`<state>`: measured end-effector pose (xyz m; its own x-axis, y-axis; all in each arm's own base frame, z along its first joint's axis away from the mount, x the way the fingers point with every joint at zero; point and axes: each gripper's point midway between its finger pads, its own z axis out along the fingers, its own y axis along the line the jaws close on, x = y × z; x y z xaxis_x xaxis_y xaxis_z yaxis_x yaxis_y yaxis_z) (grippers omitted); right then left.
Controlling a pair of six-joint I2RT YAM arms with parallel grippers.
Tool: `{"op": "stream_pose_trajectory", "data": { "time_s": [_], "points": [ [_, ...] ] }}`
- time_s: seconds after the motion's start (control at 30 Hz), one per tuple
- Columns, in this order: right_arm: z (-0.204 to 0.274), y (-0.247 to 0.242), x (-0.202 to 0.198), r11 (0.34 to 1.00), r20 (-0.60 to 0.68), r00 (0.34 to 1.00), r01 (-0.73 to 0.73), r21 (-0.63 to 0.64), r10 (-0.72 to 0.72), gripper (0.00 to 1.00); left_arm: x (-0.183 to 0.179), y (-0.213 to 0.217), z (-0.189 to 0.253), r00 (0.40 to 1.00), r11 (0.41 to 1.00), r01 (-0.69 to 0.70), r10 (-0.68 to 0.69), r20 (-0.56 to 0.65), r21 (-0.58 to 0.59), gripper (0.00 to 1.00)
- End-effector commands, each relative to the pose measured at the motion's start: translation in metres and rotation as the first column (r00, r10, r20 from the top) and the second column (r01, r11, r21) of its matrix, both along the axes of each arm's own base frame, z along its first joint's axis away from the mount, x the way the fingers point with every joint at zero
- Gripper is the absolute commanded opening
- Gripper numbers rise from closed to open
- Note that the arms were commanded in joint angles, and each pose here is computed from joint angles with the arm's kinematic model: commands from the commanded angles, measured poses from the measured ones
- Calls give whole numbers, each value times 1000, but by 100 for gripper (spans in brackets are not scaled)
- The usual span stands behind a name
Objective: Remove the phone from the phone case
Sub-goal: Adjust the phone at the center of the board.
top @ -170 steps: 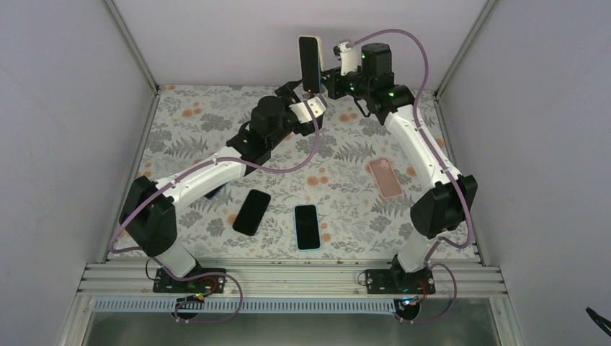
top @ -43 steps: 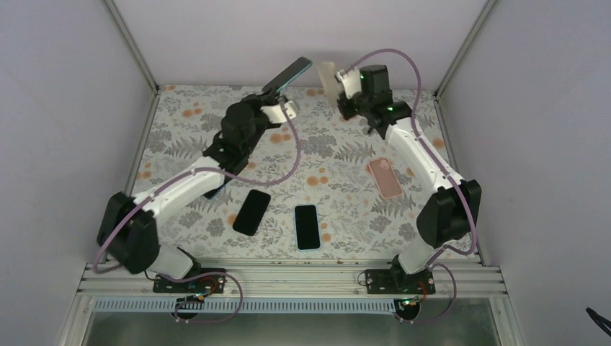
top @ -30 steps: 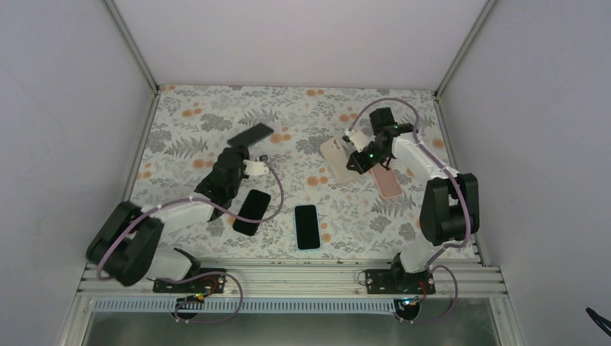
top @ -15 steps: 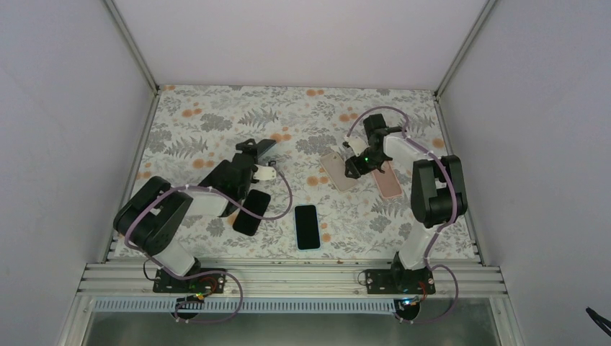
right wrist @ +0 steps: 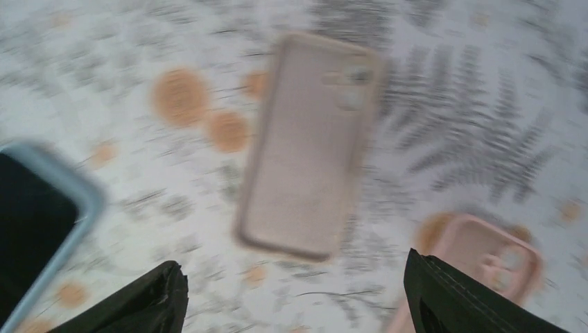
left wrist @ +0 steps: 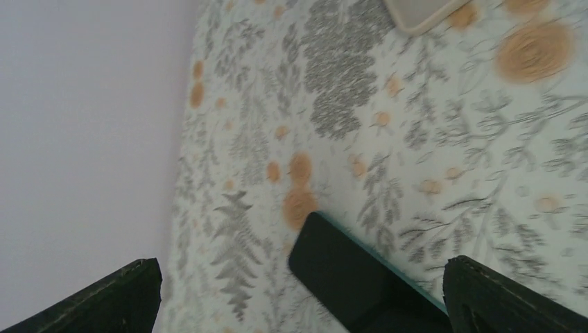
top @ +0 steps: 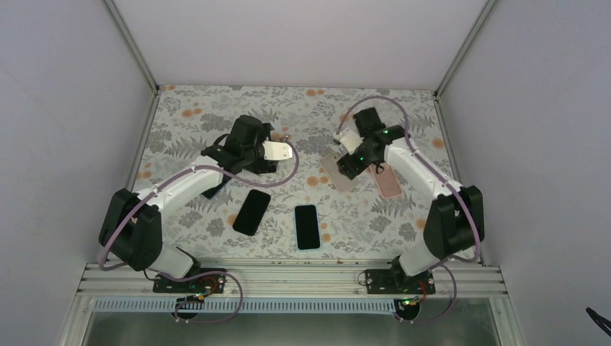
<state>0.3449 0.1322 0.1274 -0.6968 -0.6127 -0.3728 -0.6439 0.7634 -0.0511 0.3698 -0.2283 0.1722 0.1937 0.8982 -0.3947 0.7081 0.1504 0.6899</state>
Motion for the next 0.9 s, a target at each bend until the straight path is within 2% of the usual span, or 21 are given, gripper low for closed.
{"op": "stream_pose_trajectory", "data": {
  "time_s": [0.0, 0.1, 0.17, 0.23, 0.27, 0.33, 0.37, 0.4, 0.43, 0.47, 0.53, 0.63, 0.77, 0.87],
  "points": [
    [-9, 46, -84, 954, -122, 946, -299, 27, 300, 80, -24, 6, -2, 964, 993, -20, -12, -264, -116, 100],
    [-17, 80, -128, 892, -147, 880, -452, 31, 451, 77, -7, 3, 17, 928, 964, -71, -30, -372, -256, 100],
    [-25, 95, -153, 857, -200, 835, -513, 53, 513, 69, -1, -4, 17, 890, 949, -83, -67, -451, -305, 99],
    [-31, 110, -186, 795, -252, 757, -599, 101, 603, 63, 1, -15, 7, 855, 942, -81, -102, -508, -326, 91],
    [-34, 115, -200, 765, -271, 721, -633, 118, 638, 58, 2, -21, 1, 840, 943, -77, -114, -531, -325, 73],
    [-37, 127, -220, 722, -287, 669, -676, 149, 686, 39, 4, -35, -17, 806, 947, -83, -119, -579, -310, 30],
    [-40, 131, -229, 705, -309, 643, -689, 169, 701, 29, 4, -42, -26, 789, 950, -82, -123, -603, -301, 14],
    [-43, 135, -237, 689, -330, 615, -701, 186, 716, 16, 2, -50, -35, 769, 954, -76, -128, -626, -289, 5],
    [-49, 137, -246, 675, -357, 588, -711, 199, 725, 7, 0, -58, -43, 749, 958, -69, -134, -649, -277, 3],
    [-54, 138, -254, 662, -383, 563, -721, 206, 732, 4, -2, -65, -52, 729, 963, -61, -138, -670, -264, 2],
    [-70, 137, -274, 633, -453, 496, -742, 222, 741, 4, -8, -80, -65, 692, 969, -43, -147, -707, -243, 2],
    [-84, 136, -295, 588, -497, 425, -775, 231, 756, 4, -10, -91, -92, 667, 978, -49, -118, -736, -201, 2],
    [-101, 134, -300, 569, -508, 410, -795, 208, 758, 4, -21, -95, -117, 633, 989, -31, -94, -769, -147, 2],
    [-113, 131, -291, 577, -490, 444, -802, 155, 750, 4, -38, -93, -134, 602, 995, 0, -79, -795, -99, 2]
  ]
}}
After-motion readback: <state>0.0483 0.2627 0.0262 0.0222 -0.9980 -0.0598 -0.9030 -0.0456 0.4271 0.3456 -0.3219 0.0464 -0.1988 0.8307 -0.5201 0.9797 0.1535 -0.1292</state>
